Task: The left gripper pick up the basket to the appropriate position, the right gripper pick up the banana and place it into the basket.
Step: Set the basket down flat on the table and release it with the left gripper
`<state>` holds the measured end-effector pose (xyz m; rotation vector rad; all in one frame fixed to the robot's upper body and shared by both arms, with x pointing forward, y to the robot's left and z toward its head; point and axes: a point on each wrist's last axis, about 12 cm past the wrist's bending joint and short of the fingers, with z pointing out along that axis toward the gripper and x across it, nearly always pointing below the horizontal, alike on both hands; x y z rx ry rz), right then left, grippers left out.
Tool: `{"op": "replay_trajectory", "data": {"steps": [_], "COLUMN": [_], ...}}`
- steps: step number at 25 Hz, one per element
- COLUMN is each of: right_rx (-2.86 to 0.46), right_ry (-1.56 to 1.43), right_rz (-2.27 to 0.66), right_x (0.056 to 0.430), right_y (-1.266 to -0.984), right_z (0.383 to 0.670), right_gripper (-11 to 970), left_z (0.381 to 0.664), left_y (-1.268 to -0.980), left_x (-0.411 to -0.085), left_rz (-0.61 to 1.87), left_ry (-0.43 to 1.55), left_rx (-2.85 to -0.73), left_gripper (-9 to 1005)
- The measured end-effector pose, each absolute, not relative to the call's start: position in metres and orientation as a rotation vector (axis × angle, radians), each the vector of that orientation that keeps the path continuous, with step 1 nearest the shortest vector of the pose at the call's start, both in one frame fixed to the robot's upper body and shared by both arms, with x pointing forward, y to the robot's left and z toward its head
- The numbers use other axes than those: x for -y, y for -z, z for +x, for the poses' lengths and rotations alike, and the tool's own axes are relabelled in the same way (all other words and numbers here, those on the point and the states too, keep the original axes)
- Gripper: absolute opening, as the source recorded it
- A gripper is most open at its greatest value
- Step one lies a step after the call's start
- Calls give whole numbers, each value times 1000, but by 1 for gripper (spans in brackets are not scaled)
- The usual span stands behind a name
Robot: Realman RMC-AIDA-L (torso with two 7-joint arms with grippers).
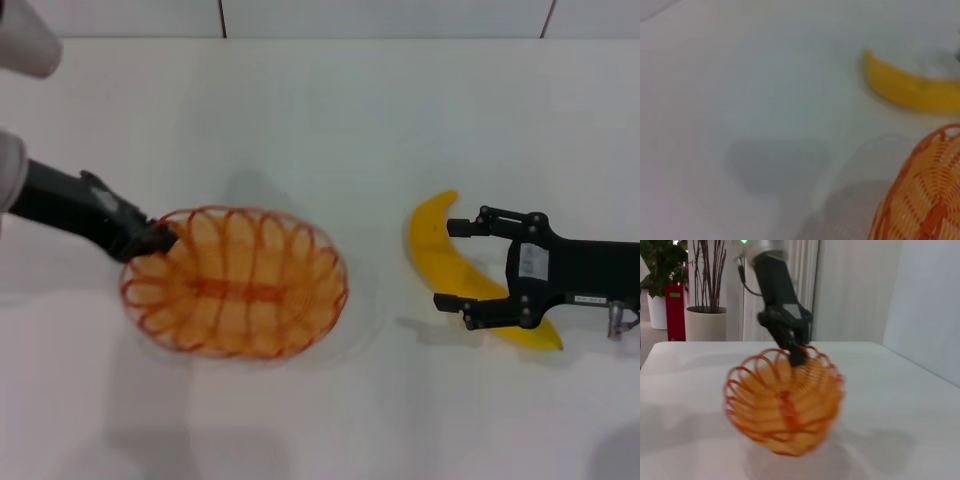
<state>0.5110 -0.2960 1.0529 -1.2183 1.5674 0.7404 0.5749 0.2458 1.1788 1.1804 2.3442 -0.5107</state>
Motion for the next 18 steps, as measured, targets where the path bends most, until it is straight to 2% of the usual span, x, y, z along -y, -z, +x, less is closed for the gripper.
{"op": "replay_trajectory", "data": {"steps": [3,8,18], "right_rx": [-1564,-1542,-1508], "right_ry": [-737,-736,-737], "right_rz": [-1219,-1208,-1230], "right_x": [296,294,284], "right_y": [-1054,-1057,-1065], "right_z": [512,515,528], "right_gripper": [895,895,895], "left_z": [589,604,611], "left_y": [-1166,-1150,-1135], "left_x": [-236,-217,-209], "left_rz": [1092,1084,999], "left_ry": [570,647,686], "left_rx": [-2401,-2466,-2500], "left_gripper": [78,79,80]}}
